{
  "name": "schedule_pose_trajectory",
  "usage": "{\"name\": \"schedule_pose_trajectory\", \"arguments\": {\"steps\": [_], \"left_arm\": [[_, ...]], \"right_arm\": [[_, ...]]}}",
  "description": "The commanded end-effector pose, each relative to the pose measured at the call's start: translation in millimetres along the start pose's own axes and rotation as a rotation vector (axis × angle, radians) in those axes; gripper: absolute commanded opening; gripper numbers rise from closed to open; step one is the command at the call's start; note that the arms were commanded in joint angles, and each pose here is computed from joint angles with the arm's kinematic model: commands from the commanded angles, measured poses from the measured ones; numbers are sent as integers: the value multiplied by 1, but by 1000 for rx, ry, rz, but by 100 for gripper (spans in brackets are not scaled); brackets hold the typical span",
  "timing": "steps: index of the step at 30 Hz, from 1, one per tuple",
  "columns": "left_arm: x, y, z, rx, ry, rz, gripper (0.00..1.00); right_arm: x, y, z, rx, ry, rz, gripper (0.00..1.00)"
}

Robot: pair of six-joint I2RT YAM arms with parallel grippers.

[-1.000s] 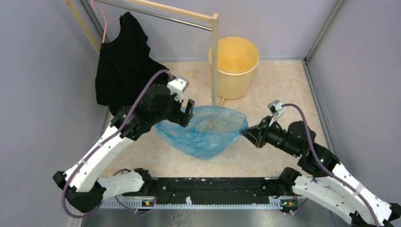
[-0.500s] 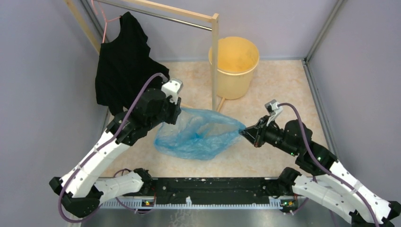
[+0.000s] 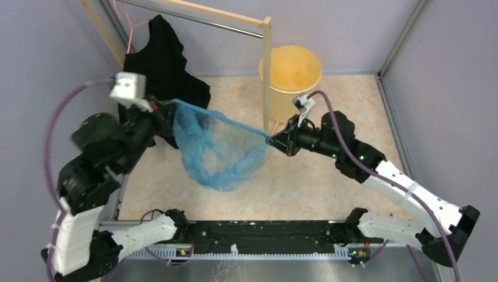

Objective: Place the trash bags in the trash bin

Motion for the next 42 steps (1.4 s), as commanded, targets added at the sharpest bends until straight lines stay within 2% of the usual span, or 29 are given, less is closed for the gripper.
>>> {"name": "schedule_pose_trajectory", "arguments": {"steps": [1, 3, 5, 9, 12, 15, 20, 25, 28, 30, 36, 42], "left_arm": [[47, -48, 3, -102, -120, -208, 0], [27, -36, 9, -55, -102, -162, 0], [-9, -15, 13, -1, -81, -68, 0], [-89, 25, 8, -18, -54, 129, 0], [-113, 42, 5, -23, -56, 169, 0], [-111, 51, 1, -35, -50, 132, 0], [-106, 63, -1, -40, -48, 55, 0], [-124, 74, 5, -24, -30, 36, 0], [-134, 80, 12, 4, -14, 11, 0], [-140, 83, 16, 20, -2, 4, 0], [-154, 83, 31, 67, 61, 27, 0], [-152, 78, 39, 95, 78, 3, 0]], "right_arm": [[62, -27, 33, 160, -88, -238, 0], [46, -21, 29, 160, -60, -226, 0], [13, -8, 17, 121, 5, -158, 0], [-63, 12, -6, 51, 177, -27, 0], [-84, 15, -11, 34, 236, 13, 0], [-78, 12, -10, 18, 210, 42, 2], [-54, -2, -25, -138, 112, 62, 31], [-52, -19, -44, -300, 63, 95, 59], [-51, -34, -55, -410, 46, 136, 86], [-50, -46, -65, -511, 34, 167, 97], [-38, -81, -89, -755, -41, 201, 99], [-9, -82, -107, -856, -122, 164, 99]]}}
Point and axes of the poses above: each gripper's point midway between its finger pads, its own y axis out along the fingers, its own z axis along the line the jaws close on, x = y × z, the point moved 4 cm from there along -y, back along the fingers, and after that the axes turned 11 degrees about -y, right-handed, at the moved point
